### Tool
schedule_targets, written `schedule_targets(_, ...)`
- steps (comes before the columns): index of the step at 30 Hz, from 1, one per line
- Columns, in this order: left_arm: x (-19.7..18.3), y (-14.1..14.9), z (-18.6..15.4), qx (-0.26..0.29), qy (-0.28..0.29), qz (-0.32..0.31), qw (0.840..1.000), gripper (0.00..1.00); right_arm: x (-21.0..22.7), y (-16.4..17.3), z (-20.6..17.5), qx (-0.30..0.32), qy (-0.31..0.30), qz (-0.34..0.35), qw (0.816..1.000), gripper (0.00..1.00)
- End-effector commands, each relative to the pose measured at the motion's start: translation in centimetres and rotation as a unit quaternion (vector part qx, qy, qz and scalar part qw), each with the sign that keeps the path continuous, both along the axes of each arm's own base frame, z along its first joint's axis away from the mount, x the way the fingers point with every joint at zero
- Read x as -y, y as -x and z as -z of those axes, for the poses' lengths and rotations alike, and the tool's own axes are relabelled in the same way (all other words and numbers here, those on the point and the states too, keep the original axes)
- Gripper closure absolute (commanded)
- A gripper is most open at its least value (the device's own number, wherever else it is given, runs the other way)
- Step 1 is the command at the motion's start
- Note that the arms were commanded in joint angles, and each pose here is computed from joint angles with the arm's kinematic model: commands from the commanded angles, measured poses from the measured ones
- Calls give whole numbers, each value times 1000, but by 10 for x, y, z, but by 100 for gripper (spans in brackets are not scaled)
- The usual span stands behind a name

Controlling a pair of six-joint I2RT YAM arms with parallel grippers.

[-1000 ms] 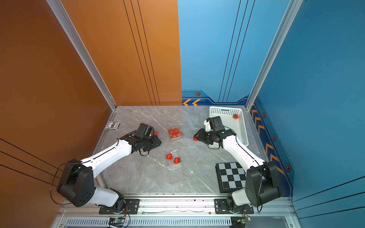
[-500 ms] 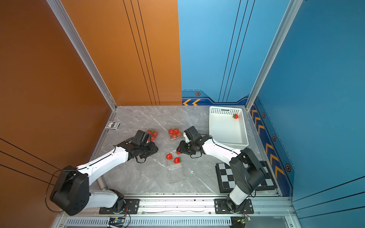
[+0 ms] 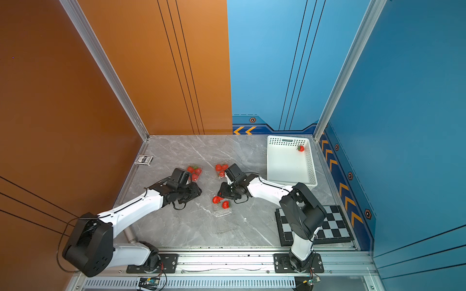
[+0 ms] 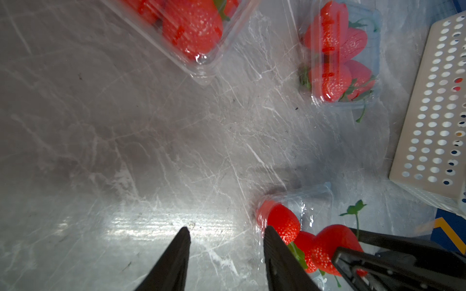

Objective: Pack strawberries into containers
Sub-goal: Place the strawberry in the packing box.

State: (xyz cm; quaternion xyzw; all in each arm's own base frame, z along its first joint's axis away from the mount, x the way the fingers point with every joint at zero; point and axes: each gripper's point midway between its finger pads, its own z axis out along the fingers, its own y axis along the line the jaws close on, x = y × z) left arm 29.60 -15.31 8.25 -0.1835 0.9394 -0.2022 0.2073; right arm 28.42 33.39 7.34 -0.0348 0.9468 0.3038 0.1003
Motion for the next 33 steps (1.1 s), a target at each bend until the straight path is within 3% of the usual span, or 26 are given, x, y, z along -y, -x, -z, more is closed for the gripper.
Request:
schedule_targets(1, -1, 2, 5, -7, 7, 0, 1000, 50, -2, -9, 1, 9, 13, 13, 1000, 69)
schedule_targets(18, 0, 0, 8, -10, 7, 0, 1000, 50, 8, -10, 15, 2, 44, 17, 999, 49)
schedule_targets(33, 3, -6, 4, -5, 8, 3, 1000, 50, 30, -3, -16, 21, 55, 16, 998, 47)
